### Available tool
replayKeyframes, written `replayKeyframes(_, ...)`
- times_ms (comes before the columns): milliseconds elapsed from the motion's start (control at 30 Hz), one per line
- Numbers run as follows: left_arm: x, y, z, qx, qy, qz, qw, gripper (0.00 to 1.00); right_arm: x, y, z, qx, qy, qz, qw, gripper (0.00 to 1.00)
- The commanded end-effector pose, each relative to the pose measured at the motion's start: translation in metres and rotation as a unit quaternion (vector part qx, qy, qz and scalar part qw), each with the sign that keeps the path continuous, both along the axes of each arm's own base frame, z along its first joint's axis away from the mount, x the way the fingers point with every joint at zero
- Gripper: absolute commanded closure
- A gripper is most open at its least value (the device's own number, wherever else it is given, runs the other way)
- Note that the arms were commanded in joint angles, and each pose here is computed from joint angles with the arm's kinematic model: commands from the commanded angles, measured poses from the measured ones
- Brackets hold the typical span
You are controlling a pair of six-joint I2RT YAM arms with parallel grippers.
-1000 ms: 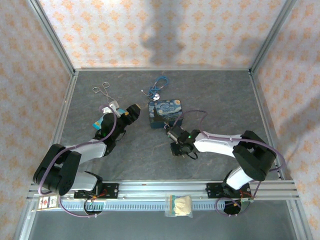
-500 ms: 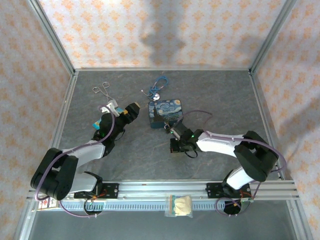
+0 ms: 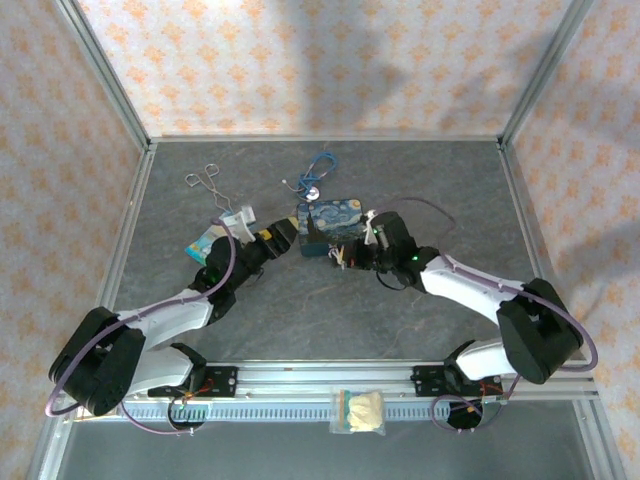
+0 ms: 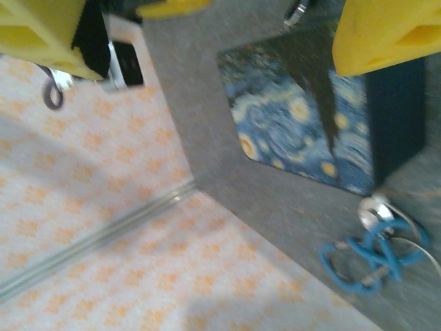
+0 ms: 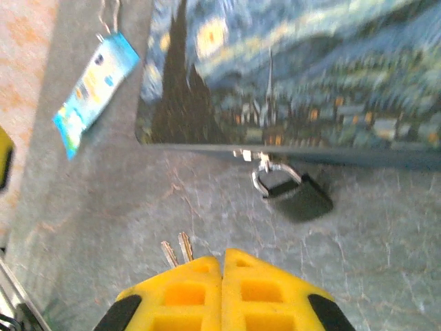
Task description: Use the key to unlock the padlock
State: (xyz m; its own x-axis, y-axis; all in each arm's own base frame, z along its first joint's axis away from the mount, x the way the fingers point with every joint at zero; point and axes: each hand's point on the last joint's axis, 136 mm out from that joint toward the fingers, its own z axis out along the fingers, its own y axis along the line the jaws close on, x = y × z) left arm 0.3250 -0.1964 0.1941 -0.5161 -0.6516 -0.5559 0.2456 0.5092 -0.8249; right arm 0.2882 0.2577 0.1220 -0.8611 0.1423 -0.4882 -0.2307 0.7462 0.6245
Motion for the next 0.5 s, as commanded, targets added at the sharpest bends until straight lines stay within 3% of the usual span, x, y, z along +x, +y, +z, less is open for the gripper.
replayKeyframes(0,-0.015,-0.021,0.014,-0.035,-0.024,-0.044,0.998,0.28,0.015,0.013,0.047,0.063,-0.059,0.006,0.996,1.0)
replayKeyframes(267,-0.017,-0.06,0.018,-0.061,-0.03,-0.093,0.993,0.47,0.021,0.019,0.069,0.115,-0.076,-0.007,0.99,1.0)
replayKeyframes(467,-0.009,-0.079,0.018,-0.073,-0.029,-0.115,0.99,0.53,0.018,0.021,0.071,0.129,-0.078,-0.003,0.989,1.0)
